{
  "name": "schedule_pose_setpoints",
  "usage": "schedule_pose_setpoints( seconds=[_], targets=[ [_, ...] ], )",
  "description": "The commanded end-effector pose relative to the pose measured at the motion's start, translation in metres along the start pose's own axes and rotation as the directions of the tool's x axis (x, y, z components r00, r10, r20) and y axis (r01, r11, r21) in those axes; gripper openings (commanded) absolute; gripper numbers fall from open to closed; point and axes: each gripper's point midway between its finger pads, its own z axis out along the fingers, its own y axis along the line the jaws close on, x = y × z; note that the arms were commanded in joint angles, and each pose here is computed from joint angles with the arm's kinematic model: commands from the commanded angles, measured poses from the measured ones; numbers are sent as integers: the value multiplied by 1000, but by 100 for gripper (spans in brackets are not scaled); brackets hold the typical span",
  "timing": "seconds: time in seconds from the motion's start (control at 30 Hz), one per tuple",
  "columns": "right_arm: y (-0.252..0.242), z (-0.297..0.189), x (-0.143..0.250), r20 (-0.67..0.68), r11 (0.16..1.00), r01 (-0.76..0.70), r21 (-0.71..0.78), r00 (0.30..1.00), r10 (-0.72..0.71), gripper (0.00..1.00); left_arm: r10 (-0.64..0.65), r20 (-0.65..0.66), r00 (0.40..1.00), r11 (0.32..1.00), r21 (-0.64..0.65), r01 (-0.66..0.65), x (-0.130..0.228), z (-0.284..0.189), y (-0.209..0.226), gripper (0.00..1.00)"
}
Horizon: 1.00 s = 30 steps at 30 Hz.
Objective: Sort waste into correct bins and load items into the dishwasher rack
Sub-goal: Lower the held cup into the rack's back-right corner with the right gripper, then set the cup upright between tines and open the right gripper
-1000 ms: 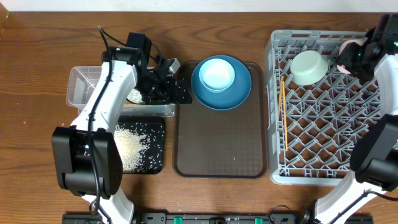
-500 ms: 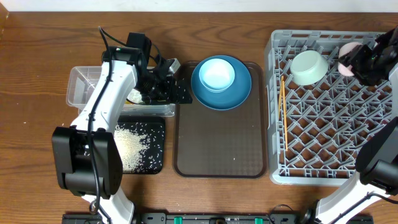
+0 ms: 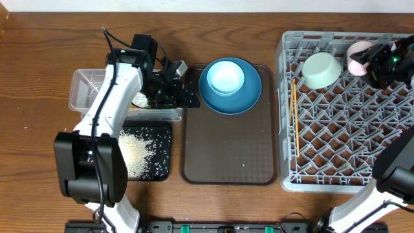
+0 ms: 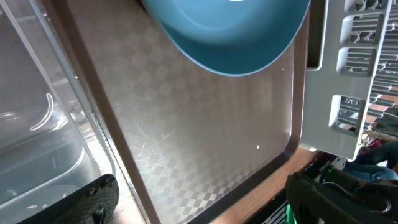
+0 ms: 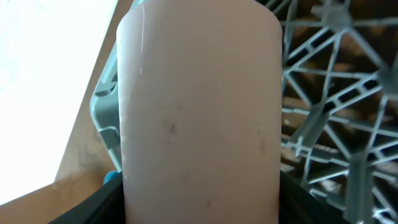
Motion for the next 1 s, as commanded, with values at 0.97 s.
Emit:
schedule_pose_setpoints(
  seconds=[0.97],
  targets=[
    [10,-61,-13,-54,867,-469,-169,883,467,1,29,24,999,999,-37,-28,-4,-8,2,89]
  ],
)
